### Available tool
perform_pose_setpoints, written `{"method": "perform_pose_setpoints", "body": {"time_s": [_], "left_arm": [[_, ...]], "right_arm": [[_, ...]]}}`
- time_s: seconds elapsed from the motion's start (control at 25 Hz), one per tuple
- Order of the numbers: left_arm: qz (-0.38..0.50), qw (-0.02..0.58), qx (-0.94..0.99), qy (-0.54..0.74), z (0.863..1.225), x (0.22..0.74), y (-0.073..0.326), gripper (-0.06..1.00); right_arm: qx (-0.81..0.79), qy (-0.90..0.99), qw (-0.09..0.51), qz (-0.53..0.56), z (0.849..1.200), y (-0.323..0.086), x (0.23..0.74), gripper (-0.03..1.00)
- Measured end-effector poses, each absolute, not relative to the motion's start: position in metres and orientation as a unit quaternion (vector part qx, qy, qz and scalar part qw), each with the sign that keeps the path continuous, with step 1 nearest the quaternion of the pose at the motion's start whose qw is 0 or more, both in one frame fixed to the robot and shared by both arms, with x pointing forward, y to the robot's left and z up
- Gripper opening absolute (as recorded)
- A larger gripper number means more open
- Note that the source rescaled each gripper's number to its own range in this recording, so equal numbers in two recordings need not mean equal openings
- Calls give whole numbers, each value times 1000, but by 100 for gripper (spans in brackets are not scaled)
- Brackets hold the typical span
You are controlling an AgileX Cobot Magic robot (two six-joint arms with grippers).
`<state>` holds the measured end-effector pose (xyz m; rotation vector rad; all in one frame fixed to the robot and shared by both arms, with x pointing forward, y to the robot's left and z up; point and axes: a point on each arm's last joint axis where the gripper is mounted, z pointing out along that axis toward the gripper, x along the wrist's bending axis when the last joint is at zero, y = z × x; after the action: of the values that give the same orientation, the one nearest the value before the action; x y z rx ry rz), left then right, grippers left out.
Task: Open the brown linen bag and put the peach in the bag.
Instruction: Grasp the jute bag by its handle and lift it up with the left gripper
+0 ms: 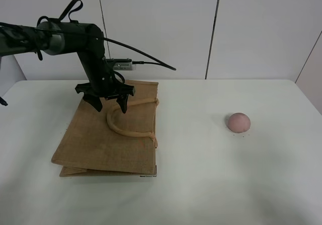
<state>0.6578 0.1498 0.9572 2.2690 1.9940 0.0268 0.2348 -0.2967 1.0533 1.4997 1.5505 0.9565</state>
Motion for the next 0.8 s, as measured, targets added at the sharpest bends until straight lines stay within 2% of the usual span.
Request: {"method": "perform_pose_setpoints", "body": {"time_s": [0.56,0.8], "left_arm": [[19,44,754,655,900,672,148,96],[18,35,755,654,890,673,149,96]], "right_arm": [[588,608,380,376,1053,-296,235,100],[588,608,379,377,1053,-296,235,100]]}}
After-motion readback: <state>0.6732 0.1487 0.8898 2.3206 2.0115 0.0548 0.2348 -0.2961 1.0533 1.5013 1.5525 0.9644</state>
